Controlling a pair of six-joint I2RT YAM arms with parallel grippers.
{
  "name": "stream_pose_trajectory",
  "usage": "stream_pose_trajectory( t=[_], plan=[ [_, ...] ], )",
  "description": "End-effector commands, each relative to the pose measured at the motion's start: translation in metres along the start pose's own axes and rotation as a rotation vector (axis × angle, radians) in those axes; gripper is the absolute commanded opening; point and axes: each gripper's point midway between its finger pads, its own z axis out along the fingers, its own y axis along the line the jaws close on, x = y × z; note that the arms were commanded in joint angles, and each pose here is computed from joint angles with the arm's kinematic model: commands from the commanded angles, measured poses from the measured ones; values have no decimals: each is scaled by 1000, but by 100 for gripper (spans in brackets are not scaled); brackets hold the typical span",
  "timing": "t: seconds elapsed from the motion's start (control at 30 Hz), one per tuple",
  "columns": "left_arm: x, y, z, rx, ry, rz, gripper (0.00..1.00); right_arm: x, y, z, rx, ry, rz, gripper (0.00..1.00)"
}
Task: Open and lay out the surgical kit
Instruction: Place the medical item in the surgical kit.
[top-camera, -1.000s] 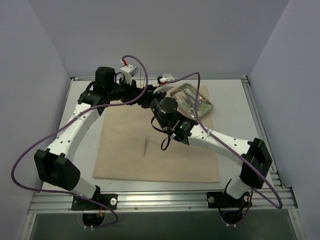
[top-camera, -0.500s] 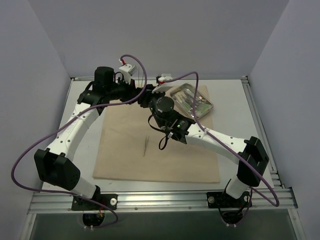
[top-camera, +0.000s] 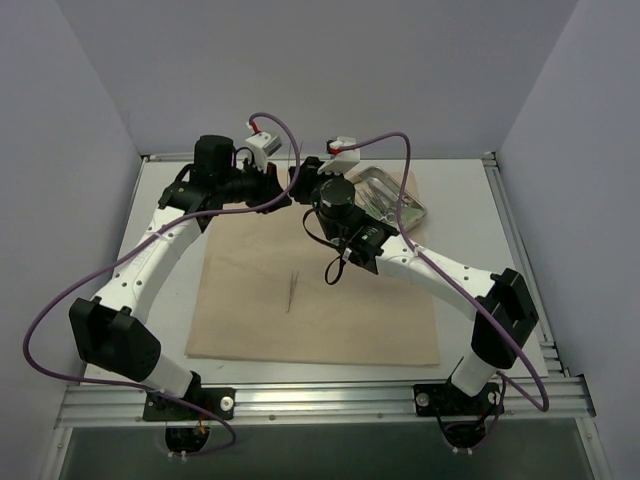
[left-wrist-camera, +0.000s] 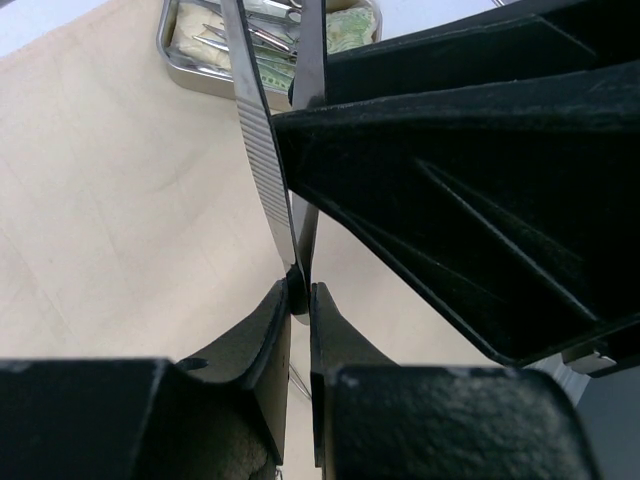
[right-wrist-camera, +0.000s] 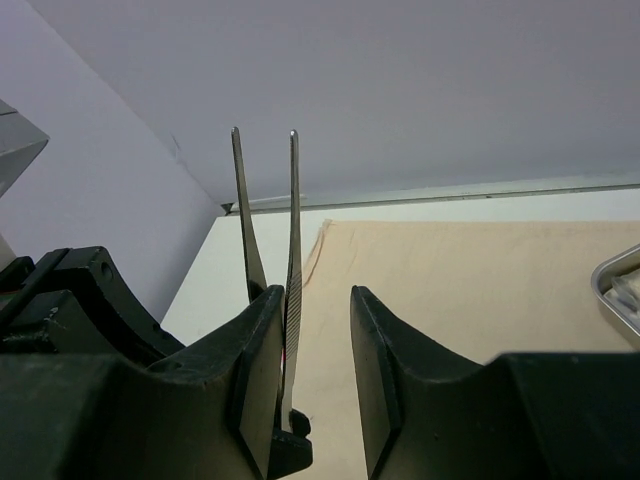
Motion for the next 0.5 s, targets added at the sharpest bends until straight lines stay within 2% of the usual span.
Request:
stream_pose_trajectory(
  t=[0.0, 0.13, 0.23, 0.27, 0.33, 0.47],
  plan=[
    [-13, -11, -6, 32, -38, 30, 2, -14, 7, 6, -10, -32, 31, 29],
    [-10, -10, -4, 24, -29, 30, 2, -11, 10, 8, -24, -27, 40, 29],
    [-11, -11, -5, 17, -32, 41, 2, -7, 10, 10, -20, -23, 44, 16],
    [-11, -12, -5, 16, -33, 44, 2, -6, 10, 10, -21, -21, 48, 9],
    [-11, -12, -5, 14, -31, 50, 2, -3, 8, 10, -14, -17, 47, 3],
    [-9, -12, -7, 6, -23, 58, 2, -1, 3, 9, -4, -14, 58, 0]
  ],
)
